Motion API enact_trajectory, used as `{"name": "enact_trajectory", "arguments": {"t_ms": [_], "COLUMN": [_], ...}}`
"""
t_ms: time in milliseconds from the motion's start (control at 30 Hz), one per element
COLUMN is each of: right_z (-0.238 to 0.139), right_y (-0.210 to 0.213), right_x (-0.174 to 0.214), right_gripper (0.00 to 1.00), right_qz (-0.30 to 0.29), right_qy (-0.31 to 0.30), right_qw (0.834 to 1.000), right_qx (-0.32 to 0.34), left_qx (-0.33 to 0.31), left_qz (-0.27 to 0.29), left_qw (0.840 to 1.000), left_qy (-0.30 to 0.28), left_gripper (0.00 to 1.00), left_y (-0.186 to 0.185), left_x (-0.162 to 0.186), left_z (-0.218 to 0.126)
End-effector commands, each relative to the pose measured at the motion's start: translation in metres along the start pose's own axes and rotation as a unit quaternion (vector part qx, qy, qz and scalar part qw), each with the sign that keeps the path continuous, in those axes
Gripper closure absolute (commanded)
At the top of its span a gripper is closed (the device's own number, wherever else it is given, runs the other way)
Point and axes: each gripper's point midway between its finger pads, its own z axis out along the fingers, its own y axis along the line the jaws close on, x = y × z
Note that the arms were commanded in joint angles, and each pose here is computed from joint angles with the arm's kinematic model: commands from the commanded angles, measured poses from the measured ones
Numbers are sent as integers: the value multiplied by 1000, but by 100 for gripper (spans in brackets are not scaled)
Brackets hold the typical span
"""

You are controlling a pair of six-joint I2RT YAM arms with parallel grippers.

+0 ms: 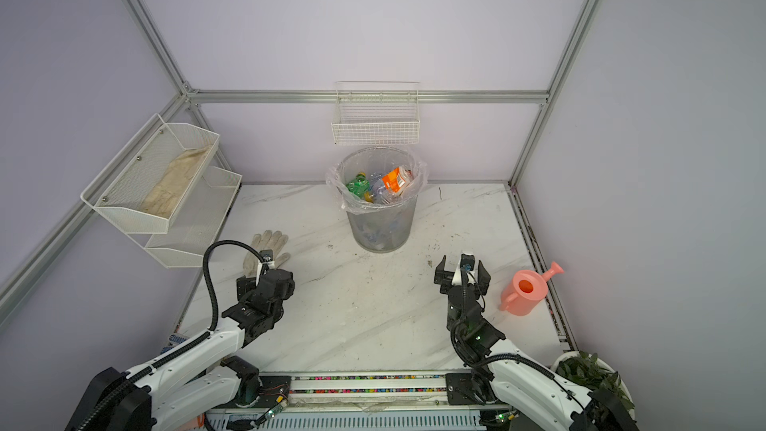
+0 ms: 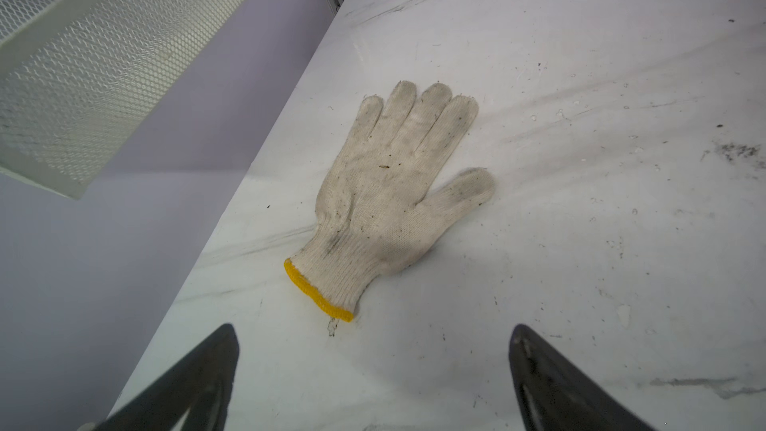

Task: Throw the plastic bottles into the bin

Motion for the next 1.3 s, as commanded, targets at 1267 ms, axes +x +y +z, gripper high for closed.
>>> {"name": "enact_trajectory", "arguments": {"t_ms": [1267], "right_z": [49], "right_y": [-11], "right_x": [-19], "right_gripper": [3], "right_qz": [35], "right_qy": [-109], "right_qw": [993], "right_qx": [27], "left_qx": [-66], "left_qz": [-105], "left_qw": [976], "left_qy": [-177], "left_gripper": [0], "left_y": [26], "left_x": [-55], "left_z": [9]}}
